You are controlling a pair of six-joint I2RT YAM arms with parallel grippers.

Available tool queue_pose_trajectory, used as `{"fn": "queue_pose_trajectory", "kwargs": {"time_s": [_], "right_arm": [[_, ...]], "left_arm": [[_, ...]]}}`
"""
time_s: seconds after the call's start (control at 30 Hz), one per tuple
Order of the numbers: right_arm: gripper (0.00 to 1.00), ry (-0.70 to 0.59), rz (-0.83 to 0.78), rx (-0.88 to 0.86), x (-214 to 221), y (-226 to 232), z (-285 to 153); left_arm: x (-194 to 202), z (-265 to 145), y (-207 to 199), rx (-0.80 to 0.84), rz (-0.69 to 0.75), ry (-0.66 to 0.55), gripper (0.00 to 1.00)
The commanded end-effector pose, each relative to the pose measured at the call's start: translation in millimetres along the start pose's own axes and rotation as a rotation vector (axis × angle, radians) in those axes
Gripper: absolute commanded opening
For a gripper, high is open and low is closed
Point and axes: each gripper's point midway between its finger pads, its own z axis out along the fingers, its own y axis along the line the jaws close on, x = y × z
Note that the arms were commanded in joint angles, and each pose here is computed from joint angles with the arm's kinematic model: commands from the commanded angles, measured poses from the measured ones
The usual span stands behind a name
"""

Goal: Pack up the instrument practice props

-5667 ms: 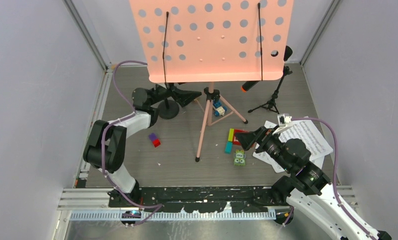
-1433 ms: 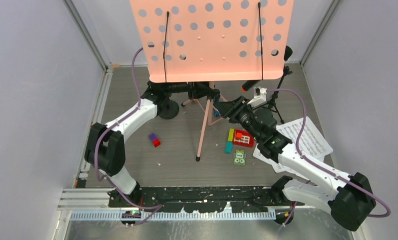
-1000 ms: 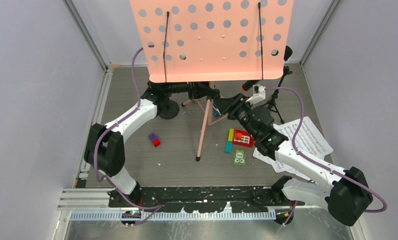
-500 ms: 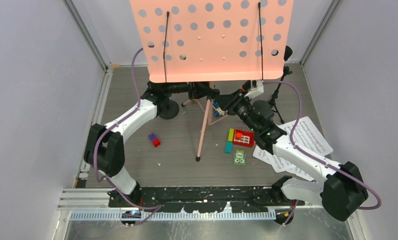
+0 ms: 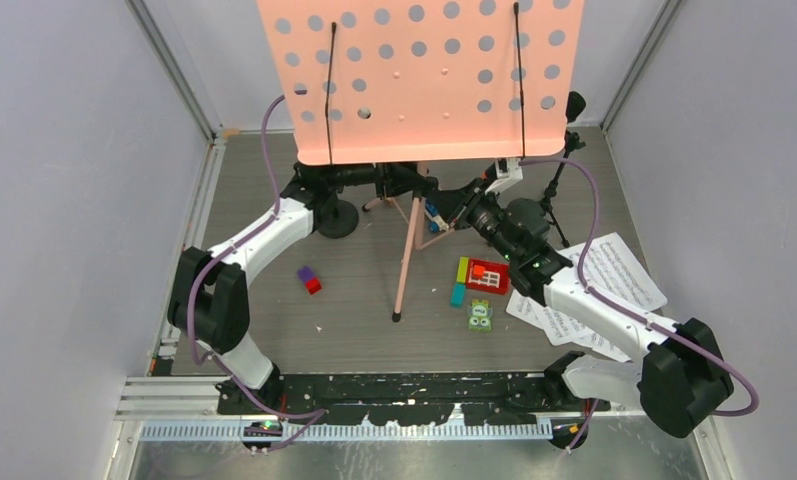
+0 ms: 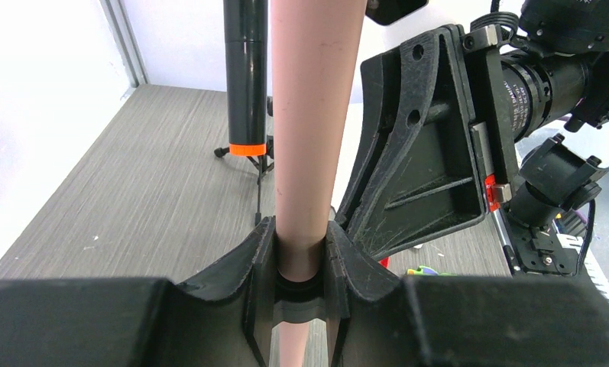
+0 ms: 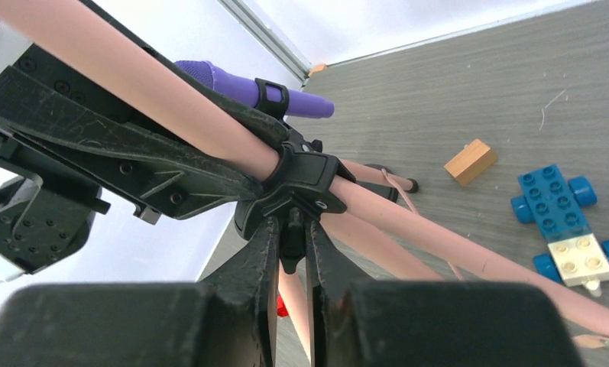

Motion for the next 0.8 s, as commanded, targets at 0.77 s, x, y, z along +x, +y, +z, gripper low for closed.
{"fn": "queue_pose_trajectory", "kwargs": {"time_s": [0.77], "right_arm": [[0.01, 0.341, -1.728, -0.411, 28.2, -31.0, -20.5]], "left_arm": [[9.2, 9.5, -6.8, 0.012, -0.04, 0.054, 0.0]]}}
